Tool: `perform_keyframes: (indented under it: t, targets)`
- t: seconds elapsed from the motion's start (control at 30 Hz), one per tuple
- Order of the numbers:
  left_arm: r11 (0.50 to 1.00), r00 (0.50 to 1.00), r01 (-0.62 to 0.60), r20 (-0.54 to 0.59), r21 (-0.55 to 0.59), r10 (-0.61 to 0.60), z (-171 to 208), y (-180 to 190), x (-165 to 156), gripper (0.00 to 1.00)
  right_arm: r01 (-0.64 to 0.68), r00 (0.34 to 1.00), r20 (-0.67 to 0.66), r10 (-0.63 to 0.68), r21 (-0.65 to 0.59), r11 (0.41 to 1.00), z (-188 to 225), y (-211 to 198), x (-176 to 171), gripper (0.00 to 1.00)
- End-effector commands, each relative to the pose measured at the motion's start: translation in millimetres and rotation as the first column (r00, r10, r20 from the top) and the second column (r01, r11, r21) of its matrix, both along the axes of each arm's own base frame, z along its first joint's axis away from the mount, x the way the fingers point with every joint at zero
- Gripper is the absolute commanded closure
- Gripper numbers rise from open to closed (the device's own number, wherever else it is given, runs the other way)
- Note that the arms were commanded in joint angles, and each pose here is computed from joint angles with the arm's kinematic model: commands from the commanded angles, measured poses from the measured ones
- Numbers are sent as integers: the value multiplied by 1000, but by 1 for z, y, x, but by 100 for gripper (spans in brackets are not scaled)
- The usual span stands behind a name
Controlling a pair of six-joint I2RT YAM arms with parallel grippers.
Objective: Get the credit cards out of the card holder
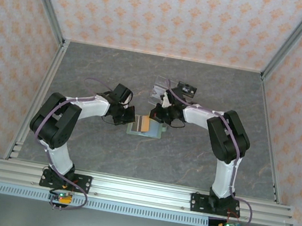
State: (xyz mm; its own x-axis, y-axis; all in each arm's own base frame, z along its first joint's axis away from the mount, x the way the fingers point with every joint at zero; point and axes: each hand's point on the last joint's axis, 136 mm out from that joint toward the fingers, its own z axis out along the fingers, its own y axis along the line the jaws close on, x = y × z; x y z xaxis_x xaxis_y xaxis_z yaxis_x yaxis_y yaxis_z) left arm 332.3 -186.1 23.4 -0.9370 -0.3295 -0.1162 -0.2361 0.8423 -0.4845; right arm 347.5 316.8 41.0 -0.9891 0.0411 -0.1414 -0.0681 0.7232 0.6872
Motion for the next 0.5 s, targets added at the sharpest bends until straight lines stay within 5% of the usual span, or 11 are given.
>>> perform_keyframes:
  t: [0.0, 0.2, 0.47]
  targets:
    - [995, 999, 12, -51, 96, -7, -14, 14, -12, 100, -3, 999, 44, 3, -6, 1000, 13, -9, 2, 100]
    - [998, 1000, 11, -12, 68, -10, 2, 8, -2, 99, 18, 996, 83, -19, 20, 1000, 25, -17, 5, 100]
    - [1000, 998, -1, 61, 1, 1, 30, -1, 6, 75, 19, 993, 113, -25, 51, 999, 40, -21, 4, 100]
